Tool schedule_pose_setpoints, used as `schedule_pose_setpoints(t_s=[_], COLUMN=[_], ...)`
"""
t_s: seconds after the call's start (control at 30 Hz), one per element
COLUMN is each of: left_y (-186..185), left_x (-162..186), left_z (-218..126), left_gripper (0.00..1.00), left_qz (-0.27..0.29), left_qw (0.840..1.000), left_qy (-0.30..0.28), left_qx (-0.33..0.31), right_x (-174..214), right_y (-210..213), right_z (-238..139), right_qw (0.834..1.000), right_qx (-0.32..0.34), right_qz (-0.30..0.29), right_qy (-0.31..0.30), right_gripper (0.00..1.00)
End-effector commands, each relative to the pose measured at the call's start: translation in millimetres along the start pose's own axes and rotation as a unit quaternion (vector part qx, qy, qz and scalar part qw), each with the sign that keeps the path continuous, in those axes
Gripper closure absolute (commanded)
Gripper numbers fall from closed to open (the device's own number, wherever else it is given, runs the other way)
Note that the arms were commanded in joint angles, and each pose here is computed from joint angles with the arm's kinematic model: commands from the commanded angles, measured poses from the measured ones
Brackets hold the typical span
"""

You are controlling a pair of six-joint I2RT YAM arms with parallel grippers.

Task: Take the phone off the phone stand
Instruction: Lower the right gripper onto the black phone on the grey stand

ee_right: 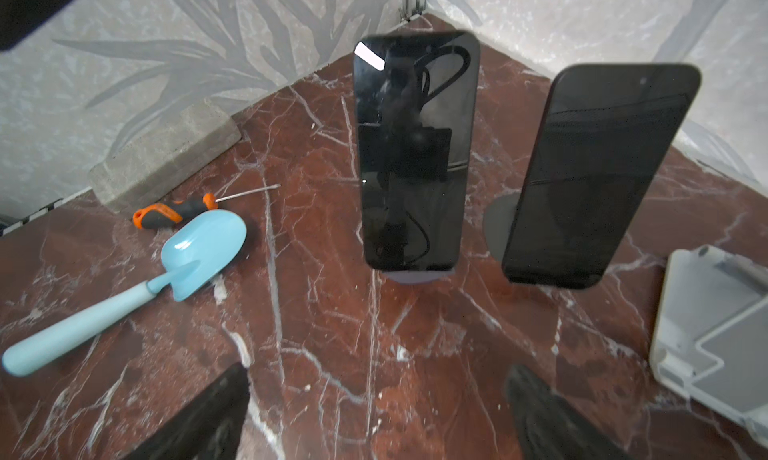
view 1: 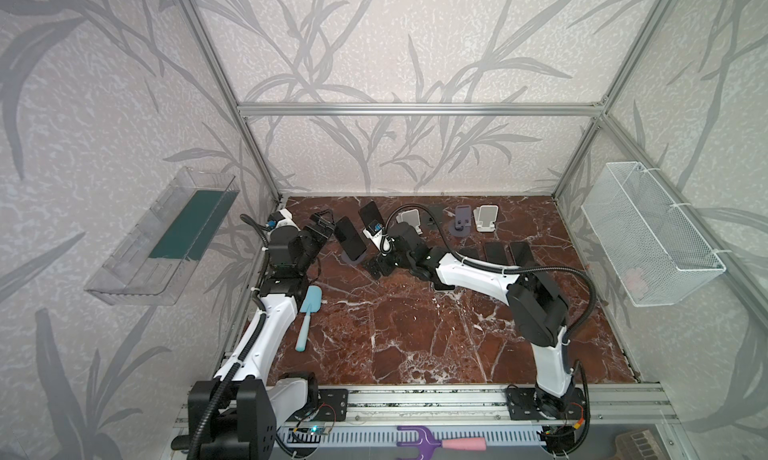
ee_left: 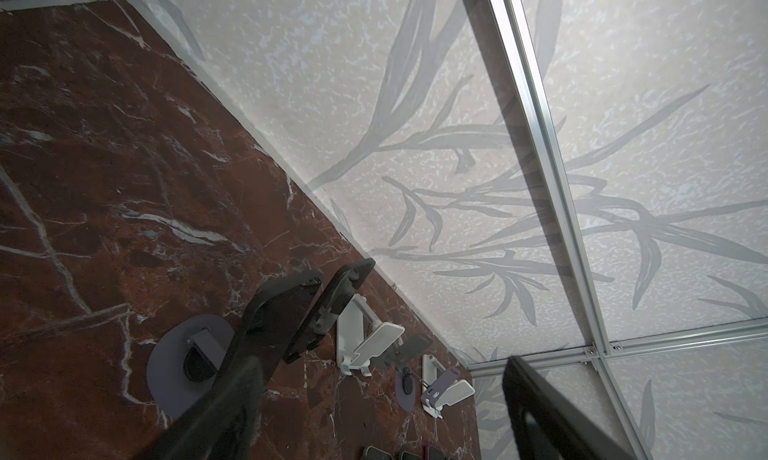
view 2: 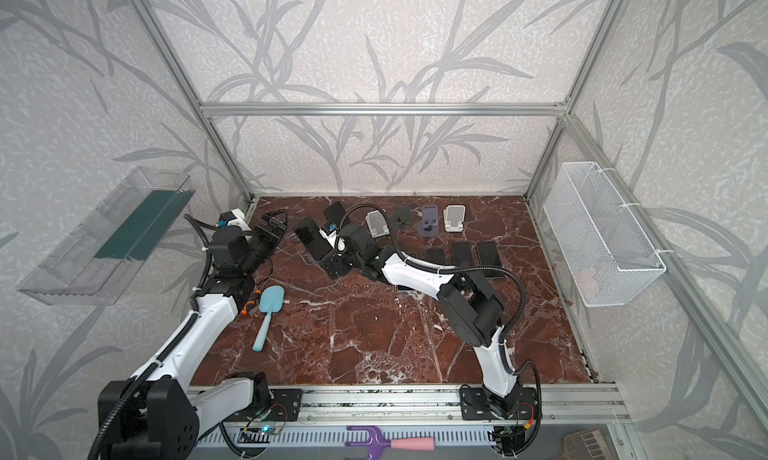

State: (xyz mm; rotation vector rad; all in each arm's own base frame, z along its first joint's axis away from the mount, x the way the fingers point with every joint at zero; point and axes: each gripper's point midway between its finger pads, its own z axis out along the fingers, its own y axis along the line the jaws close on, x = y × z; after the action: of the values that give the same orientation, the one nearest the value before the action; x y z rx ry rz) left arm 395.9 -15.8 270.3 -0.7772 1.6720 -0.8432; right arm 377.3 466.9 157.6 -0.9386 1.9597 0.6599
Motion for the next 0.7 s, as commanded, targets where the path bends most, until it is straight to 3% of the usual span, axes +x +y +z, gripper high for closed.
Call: schedule_pose_setpoints(t_s=[0.0,0.27,0.67], left_y=[-17.0,-23.1,-28.5], left_x=[-12.9,-14.7,-14.3], left_z=[1.0,2.1,7.9], left_gripper=[0.09,0.13,0.17], left_qz=[-0.007,-0.015,-0.020], left_qw=[1.000,0.999,0.997], left_qy=[-0.008,-0.005,0.010], left_qx=[0.027,0.049,0.073], right_x=[-14.3,-29.4,-40.9], right_y=[-2.8,-15.2,-14.0], right_z=[15.2,47.1,76.4], right_qw=[1.000,0.999,0.997], right_qx=[-0.007,-0.029,-0.061], right_qz=[-0.008,-0.016,-0.040], right_qy=[-0.020,-0.025,-0.023], right_gripper=[0.05,0.00,0.01])
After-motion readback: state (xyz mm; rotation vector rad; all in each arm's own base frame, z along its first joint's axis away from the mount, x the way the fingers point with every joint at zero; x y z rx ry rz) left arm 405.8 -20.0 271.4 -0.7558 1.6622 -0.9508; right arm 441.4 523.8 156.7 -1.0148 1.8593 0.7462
